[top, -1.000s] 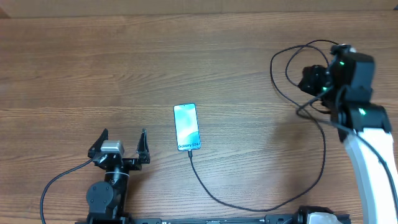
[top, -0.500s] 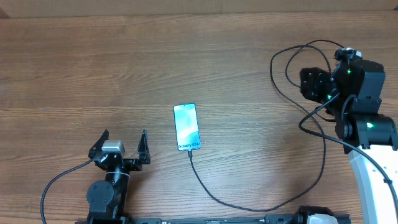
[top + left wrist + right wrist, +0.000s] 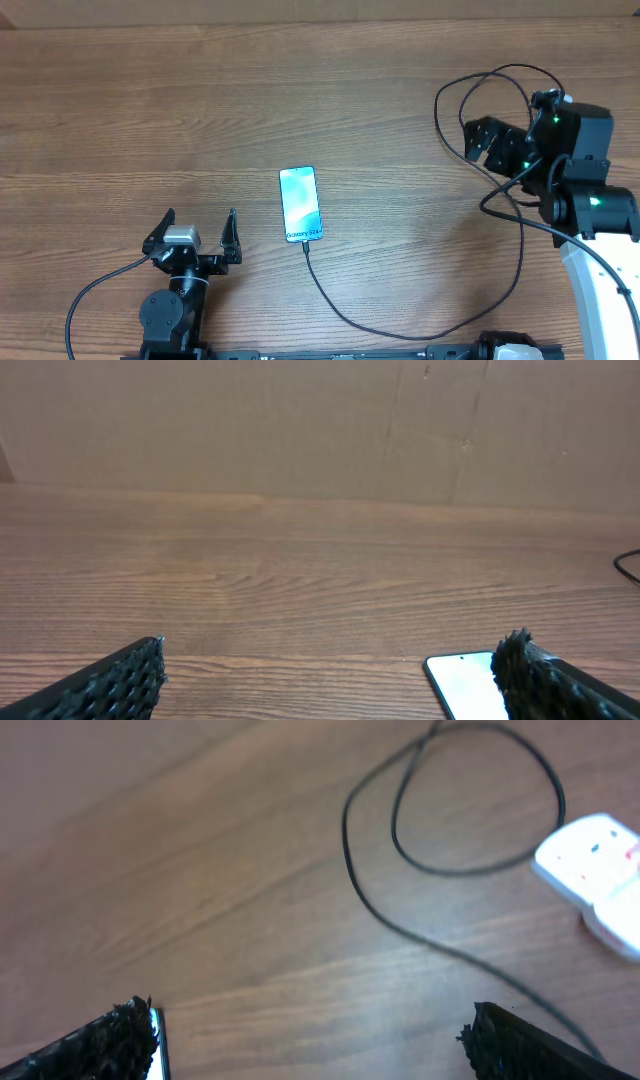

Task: Plug charger to phone and switch on socket

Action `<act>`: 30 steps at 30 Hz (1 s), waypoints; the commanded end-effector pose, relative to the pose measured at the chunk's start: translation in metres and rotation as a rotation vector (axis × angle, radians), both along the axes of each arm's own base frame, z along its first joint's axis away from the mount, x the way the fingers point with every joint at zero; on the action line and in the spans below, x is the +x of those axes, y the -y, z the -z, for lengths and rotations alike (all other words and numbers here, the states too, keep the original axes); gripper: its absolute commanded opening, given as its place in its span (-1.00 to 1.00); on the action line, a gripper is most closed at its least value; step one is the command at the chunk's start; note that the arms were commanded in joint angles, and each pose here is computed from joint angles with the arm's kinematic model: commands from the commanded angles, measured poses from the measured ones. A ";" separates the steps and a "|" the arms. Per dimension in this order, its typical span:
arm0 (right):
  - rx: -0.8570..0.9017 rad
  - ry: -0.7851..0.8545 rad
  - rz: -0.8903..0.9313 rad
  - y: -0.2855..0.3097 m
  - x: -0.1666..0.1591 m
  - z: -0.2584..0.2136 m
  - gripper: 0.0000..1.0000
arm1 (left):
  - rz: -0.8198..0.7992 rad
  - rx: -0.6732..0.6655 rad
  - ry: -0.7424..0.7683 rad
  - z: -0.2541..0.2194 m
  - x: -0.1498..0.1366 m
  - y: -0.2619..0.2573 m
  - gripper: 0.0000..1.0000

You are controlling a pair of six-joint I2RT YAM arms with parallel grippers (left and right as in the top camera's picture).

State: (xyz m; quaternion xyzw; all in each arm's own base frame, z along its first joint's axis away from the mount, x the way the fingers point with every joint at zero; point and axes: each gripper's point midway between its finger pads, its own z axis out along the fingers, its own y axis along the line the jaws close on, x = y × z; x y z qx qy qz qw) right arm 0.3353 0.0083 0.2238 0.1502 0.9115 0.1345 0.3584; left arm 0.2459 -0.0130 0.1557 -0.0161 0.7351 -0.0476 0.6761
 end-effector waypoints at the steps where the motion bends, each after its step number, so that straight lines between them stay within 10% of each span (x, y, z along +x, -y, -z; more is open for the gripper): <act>1: -0.013 -0.008 0.002 0.001 -0.001 0.001 0.99 | 0.005 0.026 0.003 0.000 0.000 0.000 0.99; 30: -0.025 0.127 -0.072 -0.008 0.002 -0.031 1.00 | 0.005 0.026 0.003 0.000 0.000 0.000 0.99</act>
